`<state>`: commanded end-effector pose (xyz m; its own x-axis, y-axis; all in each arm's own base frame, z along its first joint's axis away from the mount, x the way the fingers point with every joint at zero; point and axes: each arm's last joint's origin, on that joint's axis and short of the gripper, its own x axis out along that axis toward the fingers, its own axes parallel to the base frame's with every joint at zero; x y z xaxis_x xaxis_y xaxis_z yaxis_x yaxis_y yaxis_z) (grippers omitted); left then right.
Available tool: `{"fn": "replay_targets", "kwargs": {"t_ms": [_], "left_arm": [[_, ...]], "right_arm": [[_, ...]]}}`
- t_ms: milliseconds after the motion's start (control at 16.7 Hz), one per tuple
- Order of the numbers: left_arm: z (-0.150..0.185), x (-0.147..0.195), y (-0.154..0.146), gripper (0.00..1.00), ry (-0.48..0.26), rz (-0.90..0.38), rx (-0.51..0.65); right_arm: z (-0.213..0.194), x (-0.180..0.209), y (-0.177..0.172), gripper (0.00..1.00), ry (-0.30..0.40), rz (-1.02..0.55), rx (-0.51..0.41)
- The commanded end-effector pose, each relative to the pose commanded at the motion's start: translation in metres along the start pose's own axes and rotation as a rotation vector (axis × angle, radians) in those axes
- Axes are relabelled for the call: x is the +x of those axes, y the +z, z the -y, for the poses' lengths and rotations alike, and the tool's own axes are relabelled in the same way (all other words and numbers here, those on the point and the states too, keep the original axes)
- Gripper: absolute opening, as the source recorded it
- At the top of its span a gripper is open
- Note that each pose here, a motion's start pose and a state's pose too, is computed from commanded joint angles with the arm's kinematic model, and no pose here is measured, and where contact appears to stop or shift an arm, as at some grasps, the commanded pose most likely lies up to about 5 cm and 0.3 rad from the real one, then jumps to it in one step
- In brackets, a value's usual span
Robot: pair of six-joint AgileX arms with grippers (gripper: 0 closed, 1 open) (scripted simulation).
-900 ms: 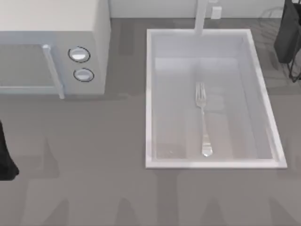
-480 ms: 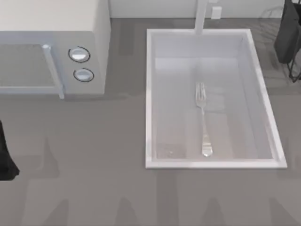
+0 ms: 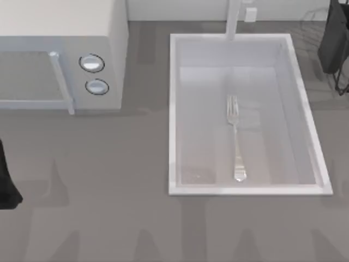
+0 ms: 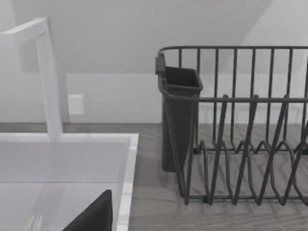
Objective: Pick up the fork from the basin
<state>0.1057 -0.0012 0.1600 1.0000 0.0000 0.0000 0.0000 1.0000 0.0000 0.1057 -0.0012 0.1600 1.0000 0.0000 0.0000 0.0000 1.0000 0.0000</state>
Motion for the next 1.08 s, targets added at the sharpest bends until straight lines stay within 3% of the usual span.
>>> {"fn": "replay_targets", "kwargs": {"t_ms": [660,1080], "left_arm": [[0.0,0.0,0.0,1.0,0.0,0.0,0.0],[0.0,0.0,0.0,1.0,0.0,0.0,0.0]], "right_arm": [[0.0,0.0,0.005,1.0,0.004,-0.016,0.004],[-0.008,0.019,0.075,1.0,0.046,-0.245,0.053]]}}
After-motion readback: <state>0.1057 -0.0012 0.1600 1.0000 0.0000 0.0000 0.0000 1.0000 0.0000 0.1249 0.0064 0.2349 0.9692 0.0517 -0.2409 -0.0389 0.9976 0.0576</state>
